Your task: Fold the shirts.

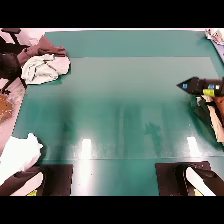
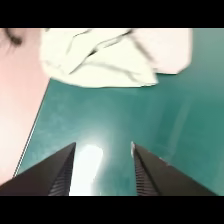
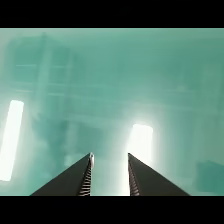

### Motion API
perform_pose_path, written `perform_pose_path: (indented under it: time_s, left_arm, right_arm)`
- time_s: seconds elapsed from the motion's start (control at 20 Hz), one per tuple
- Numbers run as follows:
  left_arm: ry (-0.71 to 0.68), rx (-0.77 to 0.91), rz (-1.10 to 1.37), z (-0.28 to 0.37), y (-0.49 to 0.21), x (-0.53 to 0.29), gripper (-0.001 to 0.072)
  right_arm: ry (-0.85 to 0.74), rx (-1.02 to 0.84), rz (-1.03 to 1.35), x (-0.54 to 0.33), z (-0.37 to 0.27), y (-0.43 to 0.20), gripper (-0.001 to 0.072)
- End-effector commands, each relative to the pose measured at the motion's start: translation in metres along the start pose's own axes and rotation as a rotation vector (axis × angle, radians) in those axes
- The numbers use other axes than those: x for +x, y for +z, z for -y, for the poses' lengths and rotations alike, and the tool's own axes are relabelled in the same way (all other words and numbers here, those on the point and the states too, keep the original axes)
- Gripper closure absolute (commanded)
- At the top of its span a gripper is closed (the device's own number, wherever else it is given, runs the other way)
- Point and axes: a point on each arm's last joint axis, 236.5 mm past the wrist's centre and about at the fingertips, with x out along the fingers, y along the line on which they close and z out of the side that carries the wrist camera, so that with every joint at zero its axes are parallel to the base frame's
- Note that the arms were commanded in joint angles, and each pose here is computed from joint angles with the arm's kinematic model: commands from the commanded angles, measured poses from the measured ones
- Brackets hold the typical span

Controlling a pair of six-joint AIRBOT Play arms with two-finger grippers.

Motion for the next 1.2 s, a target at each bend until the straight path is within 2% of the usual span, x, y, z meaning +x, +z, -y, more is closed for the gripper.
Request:
perform_pose_path:
  time_s: [0.0,0.05,0.15,0.3,0.35,0.55,1.0,1.1,1.15]
  left_arm:
    - [-0.034,-0.194,-0.186,-0.029,-0.007,0.067,0.0175]
    - [-0.060,-0.243,-0.200,-0.033,-0.004,0.083,0.0020]
    - [-0.088,-0.270,-0.187,-0.039,0.008,0.116,0.0025]
    - [-0.095,-0.180,-0.130,-0.039,0.027,0.163,0.0022]
    - [-0.096,-0.135,-0.096,-0.039,0.033,0.178,-0.0013]
    - [-0.042,0.103,-0.098,-0.057,0.013,0.235,-0.0013]
    - [-0.023,0.286,-0.048,-0.062,-0.014,0.316,-0.0013]
    - [-0.024,0.290,-0.054,-0.063,-0.024,0.329,0.0006]
    - [-0.026,0.286,-0.058,-0.062,-0.028,0.335,0.0104]
  right_arm:
    - [0.085,0.018,-0.006,0.010,-0.017,0.030,0.0437]
    - [0.094,0.005,-0.020,0.015,-0.022,0.031,0.0437]
    - [0.113,-0.012,-0.065,0.029,-0.030,0.022,0.0437]
    - [0.132,-0.028,-0.160,0.055,-0.035,0.000,0.0437]
    - [0.136,-0.026,-0.185,0.062,-0.035,-0.006,0.0436]
    - [0.144,-0.030,-0.260,0.085,-0.037,-0.022,0.0436]
    - [0.151,-0.048,-0.244,0.102,-0.047,-0.021,0.0436]
    - [0.152,-0.048,-0.245,0.102,-0.047,-0.022,0.0437]
    - [0.154,-0.047,-0.249,0.102,-0.048,-0.023,0.0437]
